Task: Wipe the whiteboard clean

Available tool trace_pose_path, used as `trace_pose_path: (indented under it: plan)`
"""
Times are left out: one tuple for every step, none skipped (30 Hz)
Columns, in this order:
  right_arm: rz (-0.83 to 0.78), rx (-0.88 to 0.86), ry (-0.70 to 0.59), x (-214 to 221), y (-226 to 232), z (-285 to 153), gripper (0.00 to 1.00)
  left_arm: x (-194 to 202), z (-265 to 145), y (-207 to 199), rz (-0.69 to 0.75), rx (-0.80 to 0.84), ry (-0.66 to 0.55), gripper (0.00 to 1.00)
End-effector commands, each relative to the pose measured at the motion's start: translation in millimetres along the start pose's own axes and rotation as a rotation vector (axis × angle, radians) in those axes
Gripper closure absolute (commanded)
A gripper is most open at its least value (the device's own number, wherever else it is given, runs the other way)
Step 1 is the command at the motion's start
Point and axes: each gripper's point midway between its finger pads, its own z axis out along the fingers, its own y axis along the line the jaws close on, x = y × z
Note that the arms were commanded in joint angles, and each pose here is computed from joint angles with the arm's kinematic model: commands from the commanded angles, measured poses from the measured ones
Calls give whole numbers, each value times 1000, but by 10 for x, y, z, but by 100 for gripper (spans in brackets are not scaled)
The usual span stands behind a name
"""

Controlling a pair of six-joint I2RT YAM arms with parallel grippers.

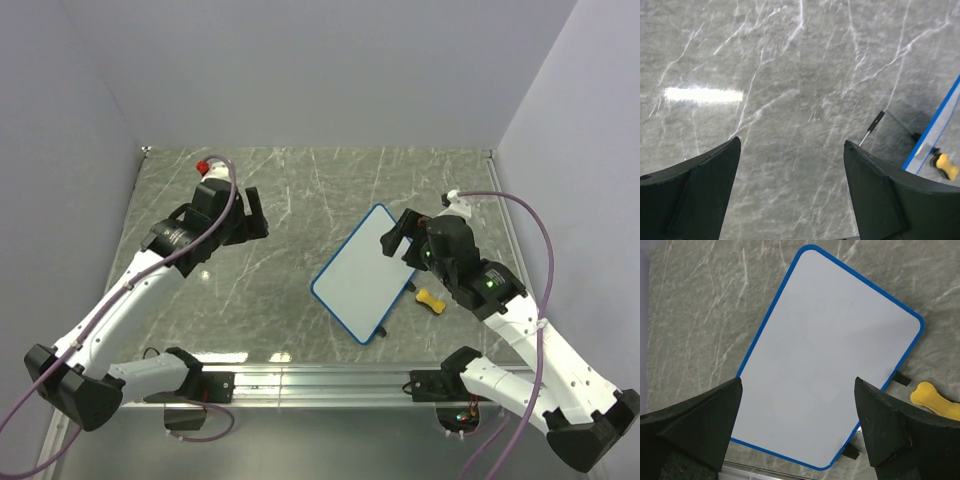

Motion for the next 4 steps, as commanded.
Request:
trace_pose_path:
  plan:
    - [-37,-22,-93,-251,47,-101,1,-197,-8,-106,-47,36,-80,11]
    - [-41,-21,-111,-286,42,-111,1,-243,-7,-98,-45,25,-94,12]
    - [-42,-27,-125,-321,54,-124,1,-277,8,-84,-42,8,-103,12]
    - [-52,-22,-142,-363,47,-139,1,-377,-29,-28,-38,-43,-143,12]
